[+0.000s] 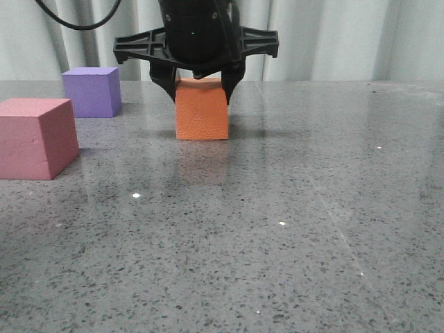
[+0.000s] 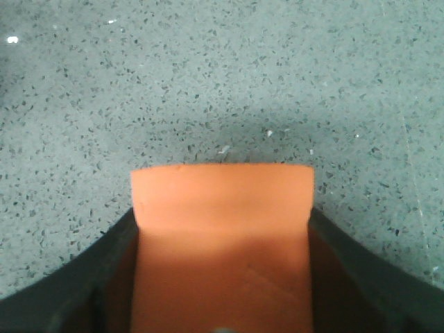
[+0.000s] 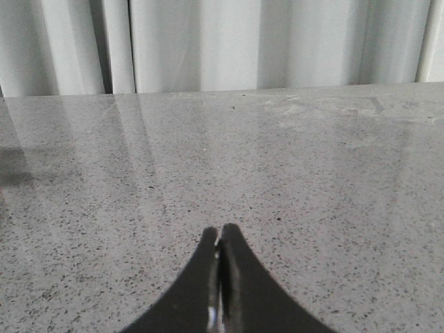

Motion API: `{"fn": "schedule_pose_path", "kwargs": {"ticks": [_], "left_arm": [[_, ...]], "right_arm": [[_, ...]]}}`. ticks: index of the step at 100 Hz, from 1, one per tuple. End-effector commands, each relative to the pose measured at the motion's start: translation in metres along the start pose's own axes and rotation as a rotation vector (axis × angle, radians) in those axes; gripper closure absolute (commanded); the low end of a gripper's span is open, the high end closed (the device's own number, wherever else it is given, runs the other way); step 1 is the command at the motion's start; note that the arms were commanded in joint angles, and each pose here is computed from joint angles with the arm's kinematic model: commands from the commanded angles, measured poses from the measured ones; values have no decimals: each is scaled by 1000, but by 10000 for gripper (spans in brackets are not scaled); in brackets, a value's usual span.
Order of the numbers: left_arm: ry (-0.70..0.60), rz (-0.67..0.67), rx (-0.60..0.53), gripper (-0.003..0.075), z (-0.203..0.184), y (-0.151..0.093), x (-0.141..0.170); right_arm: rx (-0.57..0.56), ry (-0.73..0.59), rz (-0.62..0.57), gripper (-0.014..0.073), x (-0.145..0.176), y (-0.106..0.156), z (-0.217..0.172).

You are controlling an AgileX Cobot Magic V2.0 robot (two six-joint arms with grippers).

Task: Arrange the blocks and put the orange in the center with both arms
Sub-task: 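Lift the orange cube with the left gripper toward the purple cube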

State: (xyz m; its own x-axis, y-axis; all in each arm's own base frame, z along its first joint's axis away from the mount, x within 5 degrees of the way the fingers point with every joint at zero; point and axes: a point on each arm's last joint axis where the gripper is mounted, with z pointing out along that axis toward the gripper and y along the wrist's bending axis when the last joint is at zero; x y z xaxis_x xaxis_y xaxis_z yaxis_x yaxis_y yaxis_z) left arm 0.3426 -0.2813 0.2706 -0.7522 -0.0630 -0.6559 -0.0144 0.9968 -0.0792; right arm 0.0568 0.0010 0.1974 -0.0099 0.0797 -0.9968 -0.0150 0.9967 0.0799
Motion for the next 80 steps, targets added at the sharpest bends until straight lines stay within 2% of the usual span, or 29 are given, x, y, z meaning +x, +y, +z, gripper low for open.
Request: {"fn": "schedule_pose_path", "kwargs": {"ticks": [1,20,30,44,59,80], "left_arm": [[-98,-12,71,625,-34,-1,-22],[-252,18,154,643,-81,2,-42],[-328,37,147,643,-105,13,-54],[-403,23,86,648,-128,40,-69],[-407,1,27,648,-131,68,-73],[-360,-22,-56,648,-114,106,-66]], "right_arm": [[2,-81,-2,663,-11,0,0],[2,-81,-2,663,-11,0,0],[2,-81,-2,663,-11,0,0],[2,-81,-2,663,-11,0,0],[2,-81,-2,663,-11,0,0],[2,-81,-2,663,-11,0,0]]}}
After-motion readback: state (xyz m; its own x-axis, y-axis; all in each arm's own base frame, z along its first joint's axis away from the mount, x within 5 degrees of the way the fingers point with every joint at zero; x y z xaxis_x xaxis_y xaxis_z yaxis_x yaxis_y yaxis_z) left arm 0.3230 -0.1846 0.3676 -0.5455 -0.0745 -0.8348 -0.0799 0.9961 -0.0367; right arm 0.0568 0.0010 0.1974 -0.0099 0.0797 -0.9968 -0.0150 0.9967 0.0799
